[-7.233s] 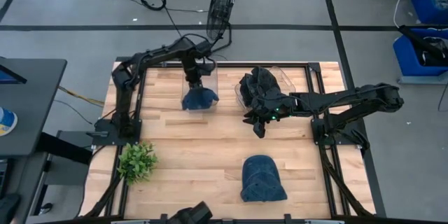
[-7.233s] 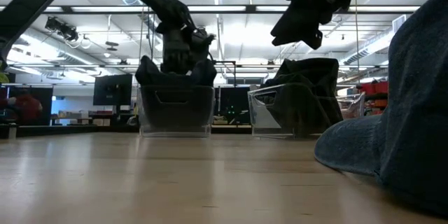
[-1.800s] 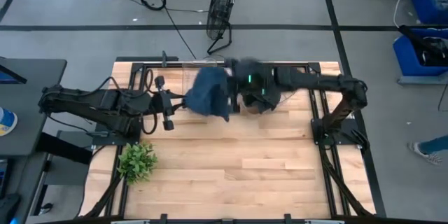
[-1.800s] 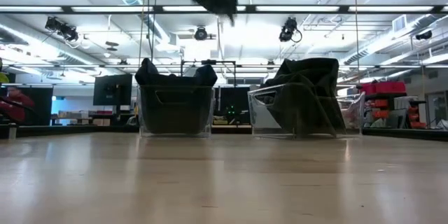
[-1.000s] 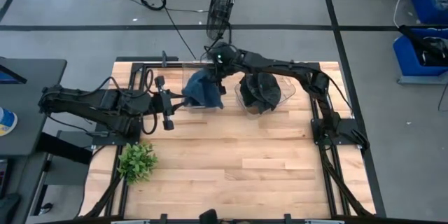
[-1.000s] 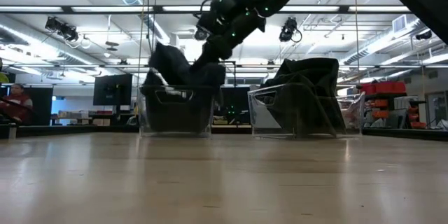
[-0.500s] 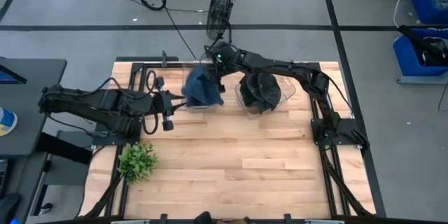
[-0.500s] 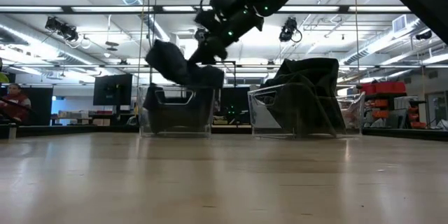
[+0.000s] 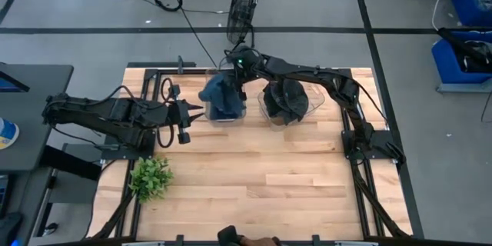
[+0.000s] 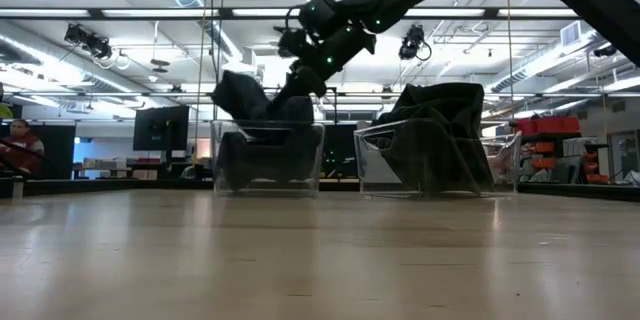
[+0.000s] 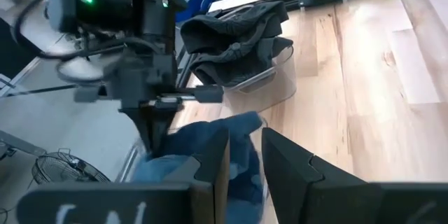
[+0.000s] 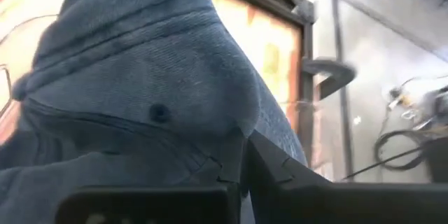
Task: Pick & Place hat
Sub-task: Put the blue cap into the left transparent bin, then return to Home Position
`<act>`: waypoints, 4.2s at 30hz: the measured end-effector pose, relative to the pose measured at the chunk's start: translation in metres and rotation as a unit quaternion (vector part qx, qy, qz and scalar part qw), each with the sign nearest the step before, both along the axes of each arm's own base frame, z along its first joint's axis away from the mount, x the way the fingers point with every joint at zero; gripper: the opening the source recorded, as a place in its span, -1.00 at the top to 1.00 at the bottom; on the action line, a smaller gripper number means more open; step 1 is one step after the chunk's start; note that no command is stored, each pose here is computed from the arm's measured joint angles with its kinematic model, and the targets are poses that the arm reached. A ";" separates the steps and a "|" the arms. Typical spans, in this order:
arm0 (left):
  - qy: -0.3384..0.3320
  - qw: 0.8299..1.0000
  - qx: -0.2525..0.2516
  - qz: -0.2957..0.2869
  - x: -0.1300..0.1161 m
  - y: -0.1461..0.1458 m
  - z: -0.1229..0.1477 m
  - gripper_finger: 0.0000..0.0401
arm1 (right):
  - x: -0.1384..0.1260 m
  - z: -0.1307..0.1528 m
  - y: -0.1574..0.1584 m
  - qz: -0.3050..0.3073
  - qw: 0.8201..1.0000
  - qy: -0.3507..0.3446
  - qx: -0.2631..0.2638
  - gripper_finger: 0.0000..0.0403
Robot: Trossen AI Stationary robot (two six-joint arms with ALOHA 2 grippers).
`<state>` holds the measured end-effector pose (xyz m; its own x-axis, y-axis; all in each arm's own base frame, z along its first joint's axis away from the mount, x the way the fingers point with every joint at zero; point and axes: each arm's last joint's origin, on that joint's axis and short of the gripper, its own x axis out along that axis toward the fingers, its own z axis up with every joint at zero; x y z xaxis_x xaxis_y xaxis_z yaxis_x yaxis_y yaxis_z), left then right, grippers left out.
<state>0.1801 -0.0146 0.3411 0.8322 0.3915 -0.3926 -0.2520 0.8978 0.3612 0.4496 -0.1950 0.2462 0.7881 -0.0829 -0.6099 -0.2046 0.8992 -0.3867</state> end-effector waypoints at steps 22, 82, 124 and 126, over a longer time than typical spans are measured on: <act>0.006 0.999 -0.033 0.016 -0.002 0.000 -0.004 0.56 | -0.022 0.035 0.055 -0.066 0.986 0.127 -0.083 0.33; -0.361 0.925 -0.112 0.026 -0.127 0.022 -0.070 0.57 | -0.358 -0.030 0.185 -0.114 0.926 -0.307 0.188 0.65; -0.401 0.901 -0.161 -0.039 -0.089 0.013 -0.148 0.57 | -0.349 -0.081 0.186 -0.074 0.930 -0.317 0.172 0.65; -0.401 0.901 -0.161 -0.039 -0.089 0.013 -0.148 0.56 | -0.349 -0.081 0.186 -0.074 0.931 -0.315 0.172 0.65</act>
<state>0.0914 -0.0018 0.1934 0.9187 0.2936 0.2642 -0.2486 0.9496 -0.1908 0.1005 -0.0088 0.1648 0.9935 -0.1052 -0.0423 0.1020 0.9921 -0.0726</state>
